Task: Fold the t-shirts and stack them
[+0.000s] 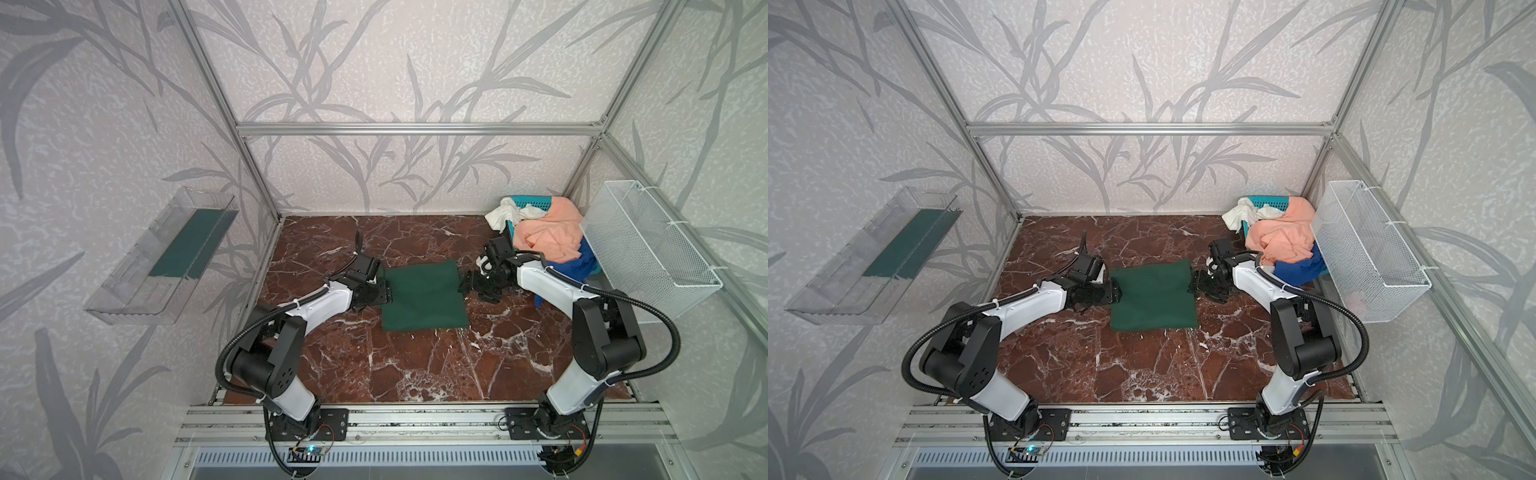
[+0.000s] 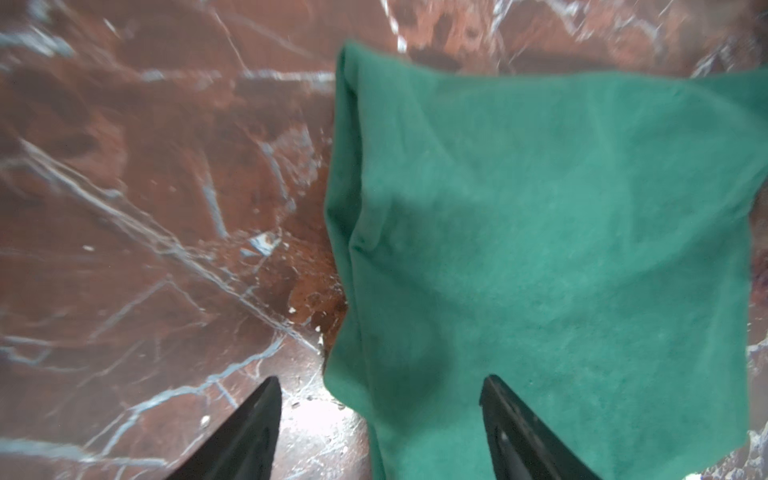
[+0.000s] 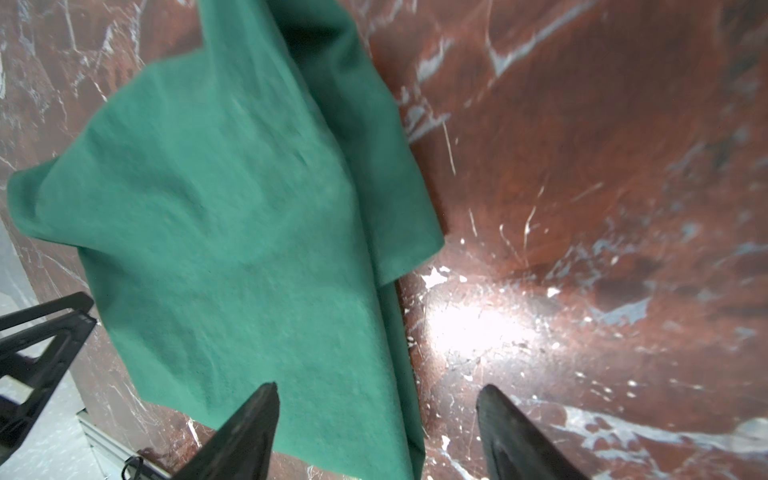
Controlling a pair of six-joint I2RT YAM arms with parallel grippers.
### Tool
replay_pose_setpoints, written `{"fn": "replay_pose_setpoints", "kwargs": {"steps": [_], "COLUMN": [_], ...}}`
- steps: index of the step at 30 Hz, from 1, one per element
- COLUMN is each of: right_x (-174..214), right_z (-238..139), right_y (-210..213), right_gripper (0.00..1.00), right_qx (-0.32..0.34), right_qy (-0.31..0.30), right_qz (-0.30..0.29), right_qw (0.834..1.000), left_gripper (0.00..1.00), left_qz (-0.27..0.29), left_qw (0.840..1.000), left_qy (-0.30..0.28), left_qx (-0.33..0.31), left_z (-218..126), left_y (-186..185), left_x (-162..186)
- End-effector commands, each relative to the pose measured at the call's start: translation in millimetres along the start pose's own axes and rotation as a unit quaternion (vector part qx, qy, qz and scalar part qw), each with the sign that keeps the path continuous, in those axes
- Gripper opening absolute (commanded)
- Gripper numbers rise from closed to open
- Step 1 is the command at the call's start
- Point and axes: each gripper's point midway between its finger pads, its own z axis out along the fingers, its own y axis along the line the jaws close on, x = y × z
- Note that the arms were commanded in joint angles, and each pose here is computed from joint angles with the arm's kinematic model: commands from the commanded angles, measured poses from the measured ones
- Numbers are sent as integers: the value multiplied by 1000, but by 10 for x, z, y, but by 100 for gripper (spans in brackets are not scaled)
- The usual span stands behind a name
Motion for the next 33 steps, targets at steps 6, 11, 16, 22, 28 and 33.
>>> {"fn": "replay_pose_setpoints", "kwargs": {"steps": [6, 11, 16, 22, 28, 33], "right_x": [61, 96, 140, 209, 284, 331], "right_z": [-38, -87, -198, -276, -342, -428], "right_y": [117, -40, -152, -249, -183, -174], "right_gripper": [86, 100, 99, 99, 99, 99], "right_qx": [-41, -1, 26, 41, 7, -6], "right_qy": [-7, -13, -23, -35, -53, -76], "right_qz": [-5, -1, -5, -7, -10, -24], "right_qw": [999, 1000, 999, 999, 999, 997], "left_gripper": [69, 36, 0, 0, 0, 0], "left_qz": [-2, -3, -27, -8, 25, 46], "left_qw": [999, 998, 997, 996, 992, 987], "left_qy": [35, 51, 62, 53, 34, 27], "left_qx": [-15, -39, -47, -78, -122, -150], "left_z": [404, 651, 798, 704, 565, 509], "left_y": [36, 95, 237, 386, 580, 804], "left_x": [26, -36, -205, -643, -1148, -1516]}}
